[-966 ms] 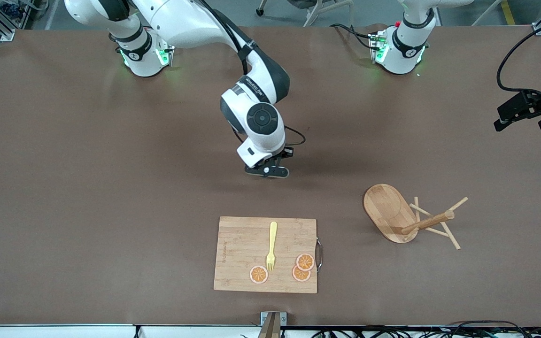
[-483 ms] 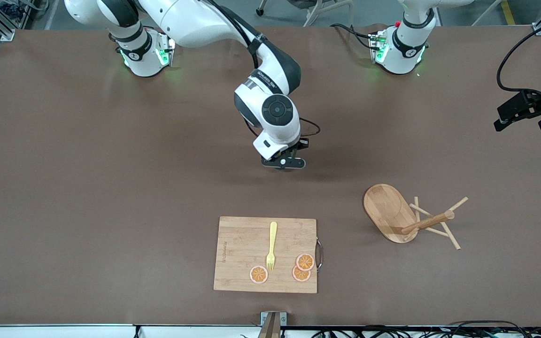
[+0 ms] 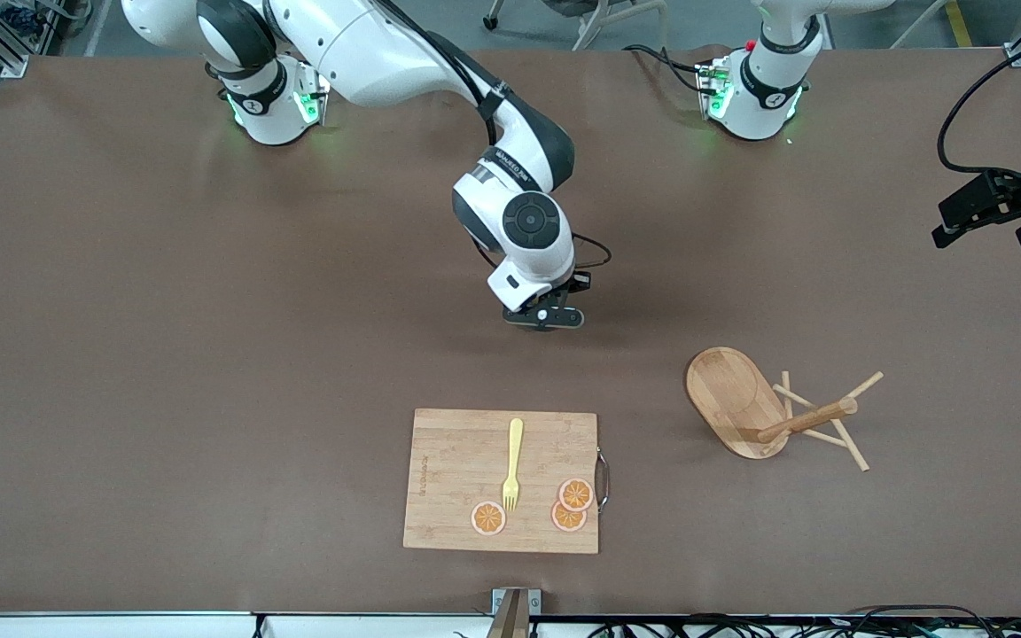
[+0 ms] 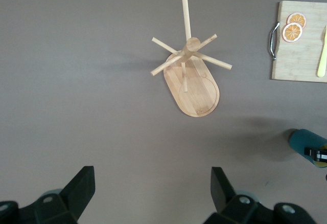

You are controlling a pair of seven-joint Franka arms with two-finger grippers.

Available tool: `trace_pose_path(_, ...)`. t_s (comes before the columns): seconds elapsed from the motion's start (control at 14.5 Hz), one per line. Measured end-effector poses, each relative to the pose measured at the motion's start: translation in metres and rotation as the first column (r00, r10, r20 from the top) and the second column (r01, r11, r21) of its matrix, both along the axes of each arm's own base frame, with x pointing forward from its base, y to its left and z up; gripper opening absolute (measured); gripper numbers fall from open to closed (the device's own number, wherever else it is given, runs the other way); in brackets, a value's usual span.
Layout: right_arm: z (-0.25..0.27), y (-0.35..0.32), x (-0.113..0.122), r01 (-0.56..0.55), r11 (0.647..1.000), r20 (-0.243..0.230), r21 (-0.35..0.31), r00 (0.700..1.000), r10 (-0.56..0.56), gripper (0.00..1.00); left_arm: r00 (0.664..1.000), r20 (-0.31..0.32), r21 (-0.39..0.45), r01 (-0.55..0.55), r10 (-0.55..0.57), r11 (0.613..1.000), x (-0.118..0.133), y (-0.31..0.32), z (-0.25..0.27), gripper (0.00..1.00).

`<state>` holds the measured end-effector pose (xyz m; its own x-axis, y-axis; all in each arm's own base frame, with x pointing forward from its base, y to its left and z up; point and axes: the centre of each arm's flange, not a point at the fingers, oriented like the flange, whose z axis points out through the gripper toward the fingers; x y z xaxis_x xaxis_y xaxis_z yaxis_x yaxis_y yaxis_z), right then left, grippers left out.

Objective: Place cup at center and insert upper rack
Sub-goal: 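Carry the teal mug with the right gripper to the table center, then lower the mug onto the table and open the right gripper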

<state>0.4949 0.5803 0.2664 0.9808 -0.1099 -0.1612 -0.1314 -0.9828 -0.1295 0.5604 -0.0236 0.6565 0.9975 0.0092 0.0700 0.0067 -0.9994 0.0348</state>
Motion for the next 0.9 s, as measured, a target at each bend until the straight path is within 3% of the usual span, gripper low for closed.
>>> trace_pose_path(0.34,-0.007,0.008,-0.008,0.002,1.000,-0.005,-0.005,1.000,-0.002,0.05,1.000,0.000,0.000,0.000,0.000,1.000,0.000,0.000,0.000,1.00)
trace_pose_path(0.9,0.032,0.008,-0.004,0.031,0.999,-0.025,-0.020,0.999,-0.031,0.78,1.000,-0.002,-0.003,0.011,-0.011,1.000,0.000,-0.007,-0.001,1.00)
